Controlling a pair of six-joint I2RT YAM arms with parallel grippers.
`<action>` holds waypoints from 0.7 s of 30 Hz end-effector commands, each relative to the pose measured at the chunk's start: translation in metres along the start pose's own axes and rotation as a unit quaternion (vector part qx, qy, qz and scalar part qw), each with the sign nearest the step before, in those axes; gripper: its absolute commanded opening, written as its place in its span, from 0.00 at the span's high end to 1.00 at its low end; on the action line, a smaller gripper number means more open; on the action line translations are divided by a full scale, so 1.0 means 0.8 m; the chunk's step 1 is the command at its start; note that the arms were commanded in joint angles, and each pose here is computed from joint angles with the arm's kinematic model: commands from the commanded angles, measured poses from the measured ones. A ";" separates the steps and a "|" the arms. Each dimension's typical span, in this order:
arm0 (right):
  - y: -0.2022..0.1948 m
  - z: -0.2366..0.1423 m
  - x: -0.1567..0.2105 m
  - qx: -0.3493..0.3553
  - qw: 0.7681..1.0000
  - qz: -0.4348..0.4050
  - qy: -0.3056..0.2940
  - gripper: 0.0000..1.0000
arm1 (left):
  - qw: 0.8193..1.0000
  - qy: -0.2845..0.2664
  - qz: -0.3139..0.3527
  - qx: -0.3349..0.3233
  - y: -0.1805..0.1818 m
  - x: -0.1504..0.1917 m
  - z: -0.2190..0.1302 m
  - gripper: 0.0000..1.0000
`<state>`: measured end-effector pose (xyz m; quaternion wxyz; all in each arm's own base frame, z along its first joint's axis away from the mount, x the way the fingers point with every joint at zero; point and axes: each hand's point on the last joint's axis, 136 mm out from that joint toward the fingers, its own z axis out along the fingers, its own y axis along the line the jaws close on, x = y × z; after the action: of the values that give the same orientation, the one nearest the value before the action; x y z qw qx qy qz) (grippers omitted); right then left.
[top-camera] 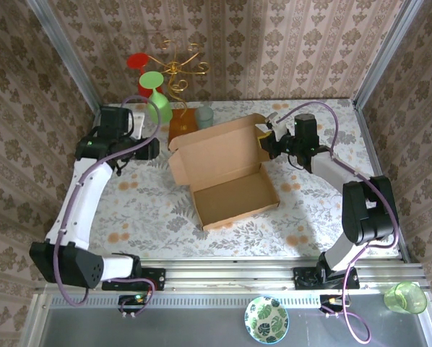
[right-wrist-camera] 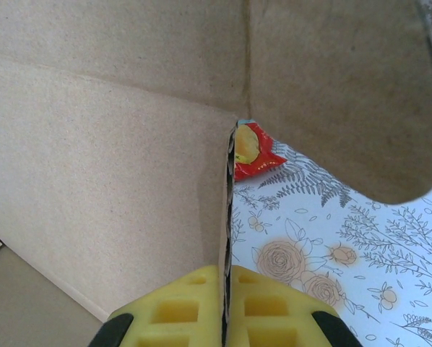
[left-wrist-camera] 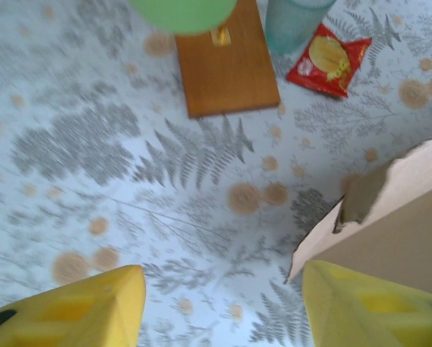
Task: Fold the paper box
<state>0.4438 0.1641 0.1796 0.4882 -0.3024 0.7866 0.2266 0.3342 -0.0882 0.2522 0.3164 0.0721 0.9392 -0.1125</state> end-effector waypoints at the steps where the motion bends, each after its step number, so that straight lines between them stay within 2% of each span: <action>1: -0.004 -0.009 -0.012 0.017 0.999 -0.029 -0.013 1.00 | 0.990 0.042 -0.118 0.070 -0.008 0.020 0.027 0.44; 3: -0.003 -0.011 -0.012 0.019 0.999 -0.030 -0.015 1.00 | 0.975 0.042 -0.207 0.073 0.009 0.023 0.035 0.49; 5: -0.004 -0.013 -0.012 0.023 0.999 -0.028 -0.017 1.00 | 0.959 0.030 -0.270 0.078 0.018 0.022 0.041 0.58; 9: -0.005 -0.015 -0.010 0.033 0.999 -0.020 -0.023 1.00 | 0.938 0.035 -0.336 0.079 0.021 0.035 0.057 0.66; 13: -0.011 -0.018 -0.009 0.051 0.998 -0.011 -0.031 1.00 | 0.930 0.023 -0.338 0.141 0.001 0.031 0.083 0.72; 17: -0.018 -0.020 -0.009 0.070 0.997 0.000 -0.038 1.00 | 0.936 0.006 -0.296 0.191 -0.029 0.015 0.093 0.68; 21: -0.025 -0.019 -0.012 0.083 0.995 0.013 -0.047 1.00 | 0.934 0.017 -0.282 0.217 -0.053 0.015 0.107 0.67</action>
<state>0.4448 0.1495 0.1755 0.5127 -0.2592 0.7945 0.1969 0.3563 -0.1303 0.1753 0.2217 -0.1520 0.8952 -0.3555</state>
